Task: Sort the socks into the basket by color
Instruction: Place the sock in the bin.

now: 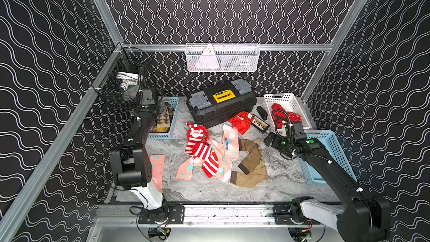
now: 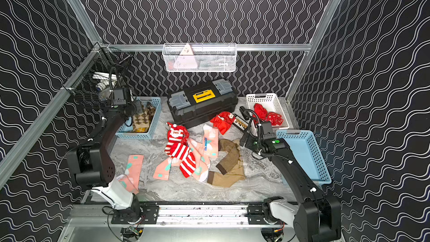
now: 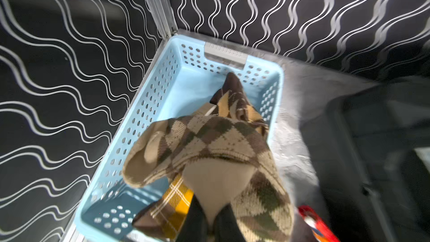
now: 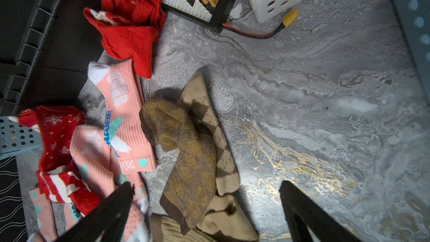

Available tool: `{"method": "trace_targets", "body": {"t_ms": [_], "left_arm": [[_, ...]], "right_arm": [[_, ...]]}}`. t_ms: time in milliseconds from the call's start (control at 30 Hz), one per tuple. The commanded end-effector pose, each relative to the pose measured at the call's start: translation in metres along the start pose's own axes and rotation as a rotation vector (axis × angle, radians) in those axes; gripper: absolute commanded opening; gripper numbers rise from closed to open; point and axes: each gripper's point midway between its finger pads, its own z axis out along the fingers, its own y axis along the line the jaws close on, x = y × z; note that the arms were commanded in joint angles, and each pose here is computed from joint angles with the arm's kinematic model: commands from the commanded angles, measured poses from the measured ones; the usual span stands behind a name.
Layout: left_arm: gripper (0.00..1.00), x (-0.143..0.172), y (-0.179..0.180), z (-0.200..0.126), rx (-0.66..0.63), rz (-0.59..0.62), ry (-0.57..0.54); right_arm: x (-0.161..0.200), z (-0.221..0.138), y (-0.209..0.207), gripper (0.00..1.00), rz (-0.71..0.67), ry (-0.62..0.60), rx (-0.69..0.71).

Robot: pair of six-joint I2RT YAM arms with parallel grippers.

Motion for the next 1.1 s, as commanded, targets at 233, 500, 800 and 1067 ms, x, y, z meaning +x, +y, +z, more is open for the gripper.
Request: {"method": "trace_targets", "body": {"t_ms": [233,500,800,1067], "left_arm": [[0.0,0.031,0.012,0.057,-0.102,0.057,0.069],[0.28,0.053,0.004,0.077,-0.061,0.045,0.128],[0.61,0.039,-0.003,0.059,-0.016,0.012,0.103],[0.63,0.01,-0.029,0.018,0.084,-0.017,0.038]], "right_arm": [[-0.002,0.008,0.006,1.0,-0.004,-0.003,-0.014],[0.001,0.005,0.004,1.0,-0.009,-0.002,-0.012],[0.003,0.003,0.004,1.0,-0.01,-0.003,-0.016],[0.008,0.007,0.005,1.0,-0.018,0.025,-0.01]]}}
